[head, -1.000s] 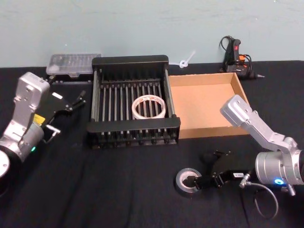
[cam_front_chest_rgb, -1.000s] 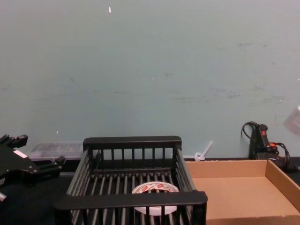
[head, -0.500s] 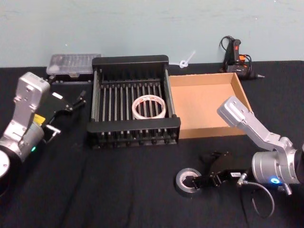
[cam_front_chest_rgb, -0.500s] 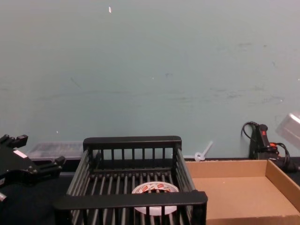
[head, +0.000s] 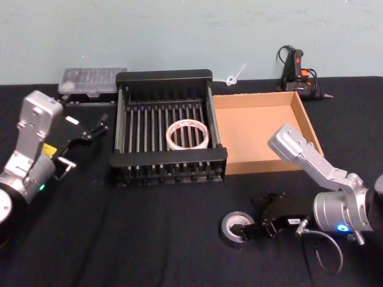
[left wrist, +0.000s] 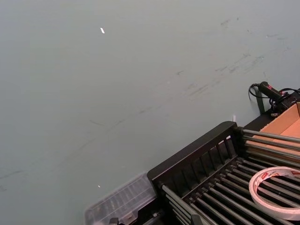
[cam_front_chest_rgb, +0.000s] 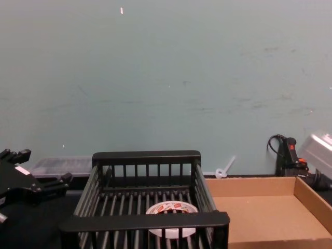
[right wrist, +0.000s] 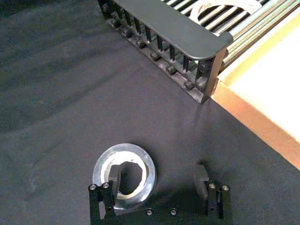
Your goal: Pick up the white tape and place it into the black box , Pick up the silver tape and place it into the brown box.
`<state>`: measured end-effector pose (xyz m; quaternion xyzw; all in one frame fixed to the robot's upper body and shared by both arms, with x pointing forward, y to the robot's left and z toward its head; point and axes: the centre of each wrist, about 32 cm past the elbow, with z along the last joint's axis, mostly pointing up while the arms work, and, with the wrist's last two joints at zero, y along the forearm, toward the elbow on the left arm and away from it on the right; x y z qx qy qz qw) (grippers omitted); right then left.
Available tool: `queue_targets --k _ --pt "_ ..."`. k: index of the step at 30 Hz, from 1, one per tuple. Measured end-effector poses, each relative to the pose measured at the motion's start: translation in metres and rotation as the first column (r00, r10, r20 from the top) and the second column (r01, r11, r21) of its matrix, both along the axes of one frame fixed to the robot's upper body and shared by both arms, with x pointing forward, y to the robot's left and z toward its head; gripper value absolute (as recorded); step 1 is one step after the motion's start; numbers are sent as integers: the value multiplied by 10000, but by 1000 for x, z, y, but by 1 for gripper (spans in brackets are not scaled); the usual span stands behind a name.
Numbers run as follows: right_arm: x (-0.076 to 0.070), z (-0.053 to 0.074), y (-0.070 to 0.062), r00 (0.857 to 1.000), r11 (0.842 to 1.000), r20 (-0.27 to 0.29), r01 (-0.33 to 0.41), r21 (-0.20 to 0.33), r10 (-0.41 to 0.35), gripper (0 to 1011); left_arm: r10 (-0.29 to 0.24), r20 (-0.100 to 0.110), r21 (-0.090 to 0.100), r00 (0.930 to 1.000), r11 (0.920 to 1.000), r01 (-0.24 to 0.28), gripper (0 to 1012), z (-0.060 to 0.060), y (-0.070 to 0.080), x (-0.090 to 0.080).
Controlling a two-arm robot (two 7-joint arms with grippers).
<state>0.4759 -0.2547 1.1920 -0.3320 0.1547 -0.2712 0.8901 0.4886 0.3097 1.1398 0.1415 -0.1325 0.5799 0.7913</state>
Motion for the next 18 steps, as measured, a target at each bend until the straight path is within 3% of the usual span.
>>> queue_targets --k 18 --pt "0 -2 2 10000 10000 6 -12 -85 12 1002 0 1 0 10000 10000 0 1001 0 0 0"
